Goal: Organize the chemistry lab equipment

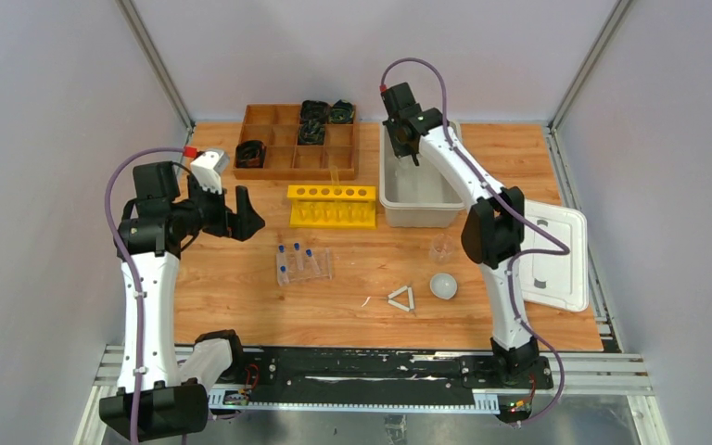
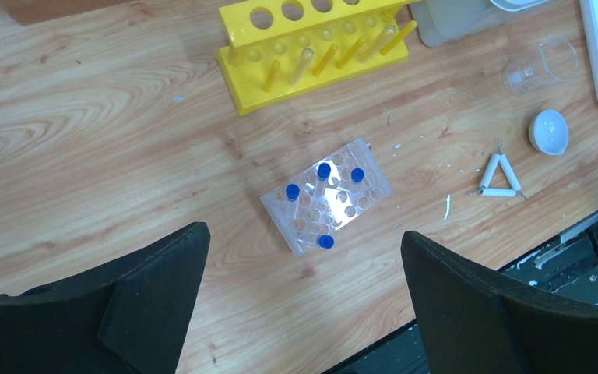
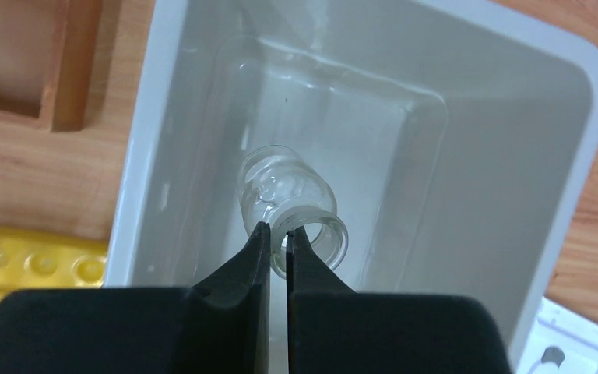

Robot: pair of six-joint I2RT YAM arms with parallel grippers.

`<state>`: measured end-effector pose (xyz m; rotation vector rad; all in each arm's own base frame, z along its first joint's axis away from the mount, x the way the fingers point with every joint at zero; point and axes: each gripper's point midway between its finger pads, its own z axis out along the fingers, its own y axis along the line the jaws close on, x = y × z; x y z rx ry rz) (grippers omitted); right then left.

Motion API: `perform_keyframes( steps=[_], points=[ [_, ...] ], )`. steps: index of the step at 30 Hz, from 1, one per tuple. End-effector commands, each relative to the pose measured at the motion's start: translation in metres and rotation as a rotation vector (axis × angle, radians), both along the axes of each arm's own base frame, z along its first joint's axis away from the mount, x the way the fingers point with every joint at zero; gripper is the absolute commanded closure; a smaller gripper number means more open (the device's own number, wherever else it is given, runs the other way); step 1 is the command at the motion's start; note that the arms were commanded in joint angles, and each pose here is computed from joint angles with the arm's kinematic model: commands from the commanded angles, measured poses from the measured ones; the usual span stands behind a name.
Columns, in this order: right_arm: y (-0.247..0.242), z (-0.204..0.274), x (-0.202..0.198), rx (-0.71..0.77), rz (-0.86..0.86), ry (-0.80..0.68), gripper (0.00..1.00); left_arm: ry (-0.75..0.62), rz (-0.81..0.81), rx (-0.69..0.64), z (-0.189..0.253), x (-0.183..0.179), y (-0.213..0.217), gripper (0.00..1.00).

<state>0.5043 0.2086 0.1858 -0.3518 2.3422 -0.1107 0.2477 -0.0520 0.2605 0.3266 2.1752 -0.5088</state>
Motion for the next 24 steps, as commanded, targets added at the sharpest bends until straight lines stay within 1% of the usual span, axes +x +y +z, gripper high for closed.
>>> perform_keyframes(
  steps=[1,6,9,16,17,20,24],
  points=[
    [-0.014,-0.006,0.034,-0.078,0.000,-0.043,1.00,-0.017,-0.018,0.000,0.007,0.002,-0.001,0.00],
    [-0.015,-0.049,0.046,-0.093,0.011,0.005,1.00,-0.021,-0.022,0.008,0.007,0.003,-0.001,0.00],
    [-0.016,-0.066,0.048,-0.110,0.021,0.027,1.00,-0.018,-0.024,0.001,0.007,0.004,-0.001,0.00],
    [-0.005,-0.084,0.052,-0.069,0.038,0.042,0.99,-0.008,-0.027,-0.012,0.006,0.004,-0.003,0.00],
    [-0.004,-0.082,0.053,-0.061,0.042,0.037,0.95,-0.007,-0.027,-0.012,0.005,0.004,-0.003,0.00],
    [0.004,-0.070,0.055,-0.002,0.041,0.012,0.76,0.000,-0.028,-0.017,0.004,0.004,-0.003,0.00],
    [0.014,-0.032,0.057,0.076,0.060,-0.063,0.59,0.008,-0.031,-0.030,0.003,0.004,-0.005,0.00]
  ],
)
